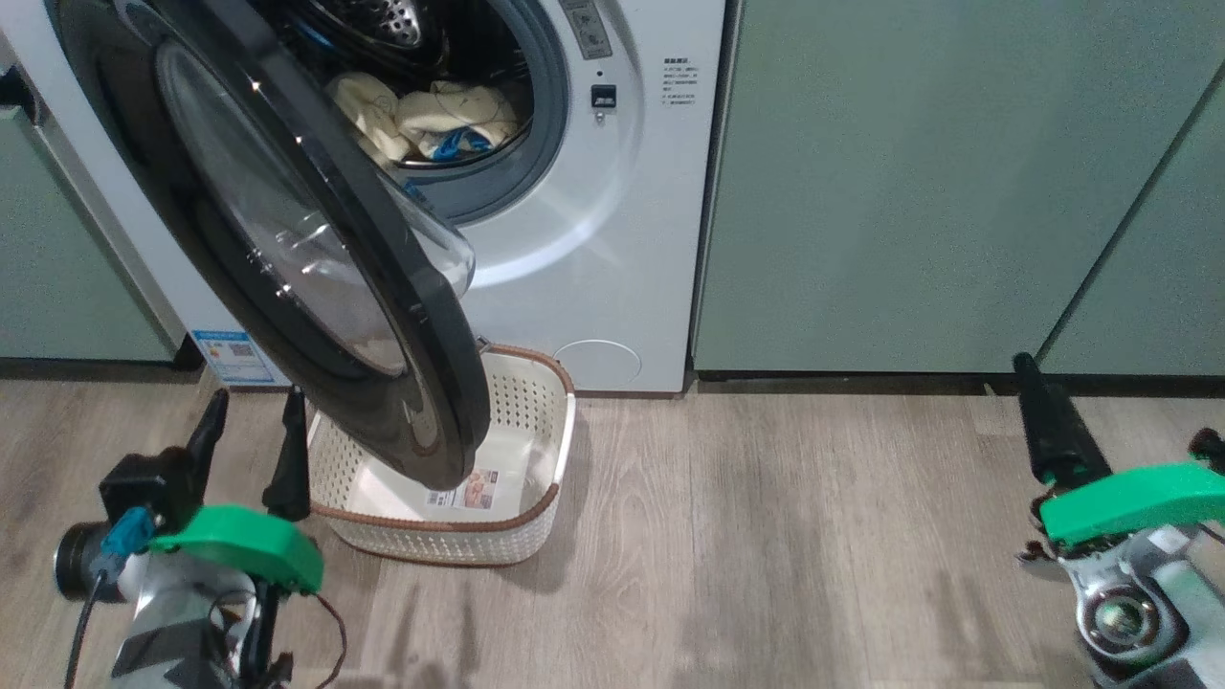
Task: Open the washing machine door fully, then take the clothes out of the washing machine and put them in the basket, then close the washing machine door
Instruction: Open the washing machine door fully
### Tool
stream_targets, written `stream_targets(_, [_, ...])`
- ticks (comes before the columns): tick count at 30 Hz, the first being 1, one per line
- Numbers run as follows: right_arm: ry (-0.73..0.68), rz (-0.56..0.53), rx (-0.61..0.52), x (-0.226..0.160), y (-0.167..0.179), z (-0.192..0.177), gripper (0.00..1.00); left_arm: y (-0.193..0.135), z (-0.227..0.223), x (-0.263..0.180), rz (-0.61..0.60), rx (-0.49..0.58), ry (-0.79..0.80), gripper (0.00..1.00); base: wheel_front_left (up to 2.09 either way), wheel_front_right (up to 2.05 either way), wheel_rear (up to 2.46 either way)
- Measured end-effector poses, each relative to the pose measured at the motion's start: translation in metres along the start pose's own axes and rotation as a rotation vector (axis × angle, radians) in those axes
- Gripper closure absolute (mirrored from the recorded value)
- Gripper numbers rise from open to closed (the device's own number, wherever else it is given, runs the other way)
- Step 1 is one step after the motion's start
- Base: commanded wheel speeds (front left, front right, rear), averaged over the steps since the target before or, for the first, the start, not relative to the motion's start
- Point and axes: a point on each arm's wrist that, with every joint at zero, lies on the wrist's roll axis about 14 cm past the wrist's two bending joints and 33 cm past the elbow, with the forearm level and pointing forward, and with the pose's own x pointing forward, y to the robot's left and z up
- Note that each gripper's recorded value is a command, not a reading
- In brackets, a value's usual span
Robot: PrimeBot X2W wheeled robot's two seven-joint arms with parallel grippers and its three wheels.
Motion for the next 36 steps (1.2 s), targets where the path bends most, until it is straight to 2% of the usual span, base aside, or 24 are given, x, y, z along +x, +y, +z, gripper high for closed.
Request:
stream_targets(7, [-0.13,-0.056,-0.238,-0.012,-0.024,0.046,0.0,-0.003,-0.001,-0.001,-0.005,-0.005,0.0,0.0,0.0,0.0,0.0])
stream_targets(21, [-0.067,-0.143,-0.604,-0.043,-0.055,0.031,0.0,-0.002,0.0,-0.002,-0.003,-0.007,-0.002,0.0,0.0,0.0,0.0])
stream_targets(26, [-0.041,-0.149,-0.689,-0.045,-0.058,0.025,0.0,-0.001,-0.002,-0.003,0.001,-0.007,0.005,0.0,0.0,0.0,0.0])
stream_targets(36, [-0.023,-0.156,-0.69,-0.047,-0.061,0.016,0.0,0.0,-0.01,-0.005,0.0,-0.011,0.029,0.0,0.0,0.0,0.0])
